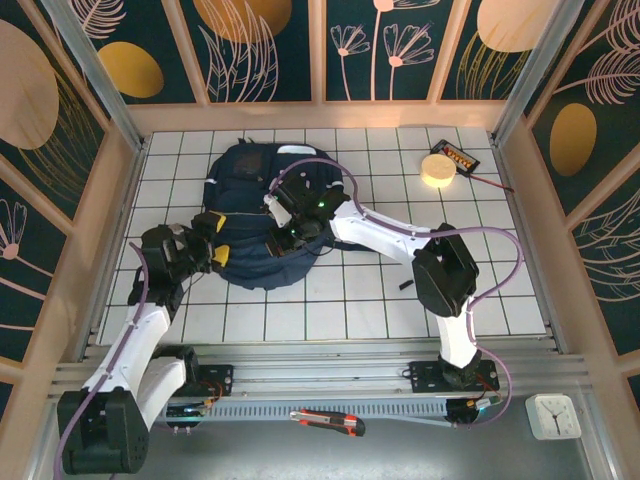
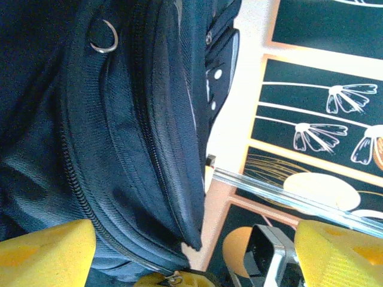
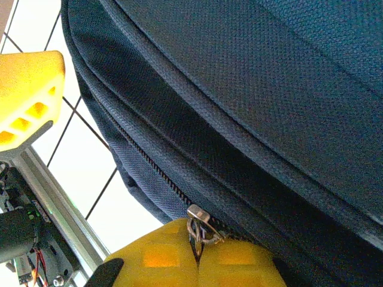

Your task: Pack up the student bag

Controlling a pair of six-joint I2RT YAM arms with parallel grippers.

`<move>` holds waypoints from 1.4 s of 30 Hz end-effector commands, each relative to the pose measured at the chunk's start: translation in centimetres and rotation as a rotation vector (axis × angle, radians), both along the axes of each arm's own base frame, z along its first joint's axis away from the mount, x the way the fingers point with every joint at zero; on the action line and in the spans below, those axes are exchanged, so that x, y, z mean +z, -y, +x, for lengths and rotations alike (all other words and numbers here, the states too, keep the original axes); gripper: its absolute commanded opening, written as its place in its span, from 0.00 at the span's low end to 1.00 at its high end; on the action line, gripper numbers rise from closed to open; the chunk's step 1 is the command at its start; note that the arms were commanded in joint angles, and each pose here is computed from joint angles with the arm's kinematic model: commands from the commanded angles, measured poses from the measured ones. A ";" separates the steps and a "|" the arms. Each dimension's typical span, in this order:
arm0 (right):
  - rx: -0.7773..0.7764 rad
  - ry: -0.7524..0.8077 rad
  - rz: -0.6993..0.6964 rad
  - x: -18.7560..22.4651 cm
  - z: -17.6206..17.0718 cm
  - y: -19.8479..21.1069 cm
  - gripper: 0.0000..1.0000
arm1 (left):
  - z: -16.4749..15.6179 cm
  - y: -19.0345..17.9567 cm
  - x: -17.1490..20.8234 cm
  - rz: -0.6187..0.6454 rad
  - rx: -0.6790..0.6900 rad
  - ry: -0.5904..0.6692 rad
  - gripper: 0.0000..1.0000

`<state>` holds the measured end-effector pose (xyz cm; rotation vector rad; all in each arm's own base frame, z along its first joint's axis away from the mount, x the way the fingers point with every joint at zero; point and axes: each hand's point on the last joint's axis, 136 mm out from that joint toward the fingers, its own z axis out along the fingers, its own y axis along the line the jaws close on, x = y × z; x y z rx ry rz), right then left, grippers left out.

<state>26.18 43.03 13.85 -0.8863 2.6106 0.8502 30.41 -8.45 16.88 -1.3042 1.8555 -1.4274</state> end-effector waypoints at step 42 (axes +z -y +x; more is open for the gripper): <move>0.057 0.023 0.053 0.1 -1.8 -2.5 0.00 | 3.8 0.4 -0.1 -0.042 0.043 0.000 0.72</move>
